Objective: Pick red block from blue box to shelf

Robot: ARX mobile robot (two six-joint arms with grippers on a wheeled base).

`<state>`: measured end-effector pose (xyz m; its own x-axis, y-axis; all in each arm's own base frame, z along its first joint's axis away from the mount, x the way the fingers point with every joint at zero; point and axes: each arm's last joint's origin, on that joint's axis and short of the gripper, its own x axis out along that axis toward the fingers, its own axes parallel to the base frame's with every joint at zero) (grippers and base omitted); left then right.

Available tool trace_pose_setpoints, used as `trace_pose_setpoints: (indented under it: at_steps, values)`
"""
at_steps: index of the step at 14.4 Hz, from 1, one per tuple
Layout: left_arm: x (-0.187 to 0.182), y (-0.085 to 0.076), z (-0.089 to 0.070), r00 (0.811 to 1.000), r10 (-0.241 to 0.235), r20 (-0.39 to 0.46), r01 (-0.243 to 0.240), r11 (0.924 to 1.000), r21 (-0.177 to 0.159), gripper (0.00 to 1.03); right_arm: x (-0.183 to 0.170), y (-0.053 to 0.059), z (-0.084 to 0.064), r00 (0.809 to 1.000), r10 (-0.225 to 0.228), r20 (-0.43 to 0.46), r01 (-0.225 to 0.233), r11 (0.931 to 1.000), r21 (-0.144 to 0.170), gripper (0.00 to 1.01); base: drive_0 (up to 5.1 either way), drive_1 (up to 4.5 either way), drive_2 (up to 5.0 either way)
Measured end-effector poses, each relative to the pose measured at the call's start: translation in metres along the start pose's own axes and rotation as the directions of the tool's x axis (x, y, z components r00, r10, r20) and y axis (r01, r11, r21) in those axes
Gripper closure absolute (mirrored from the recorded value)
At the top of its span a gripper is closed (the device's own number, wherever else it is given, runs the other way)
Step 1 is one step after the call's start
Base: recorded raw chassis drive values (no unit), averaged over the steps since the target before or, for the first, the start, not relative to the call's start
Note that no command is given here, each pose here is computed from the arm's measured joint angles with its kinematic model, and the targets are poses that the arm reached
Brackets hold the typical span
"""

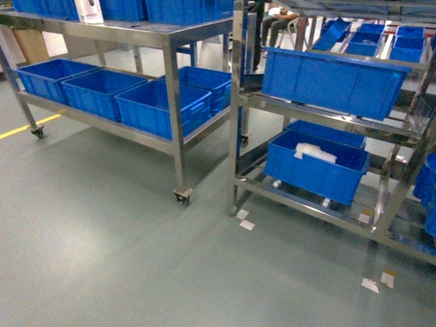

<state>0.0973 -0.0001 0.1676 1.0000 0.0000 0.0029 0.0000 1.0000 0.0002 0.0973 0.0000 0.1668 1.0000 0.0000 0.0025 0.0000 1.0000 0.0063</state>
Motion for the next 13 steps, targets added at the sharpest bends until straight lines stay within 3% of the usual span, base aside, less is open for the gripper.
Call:
trace_pose_setpoints:
  at_steps: [13]
  values:
    - [0.0000, 0.0000, 0.0000, 1.000, 0.000, 0.000, 0.000, 1.0000, 0.000, 0.05, 0.0000, 0.0000, 0.0000, 1.000, 0.000, 0.000, 0.000, 1.0000, 0.000, 0.72, -1.4, -1.44, -1.4]
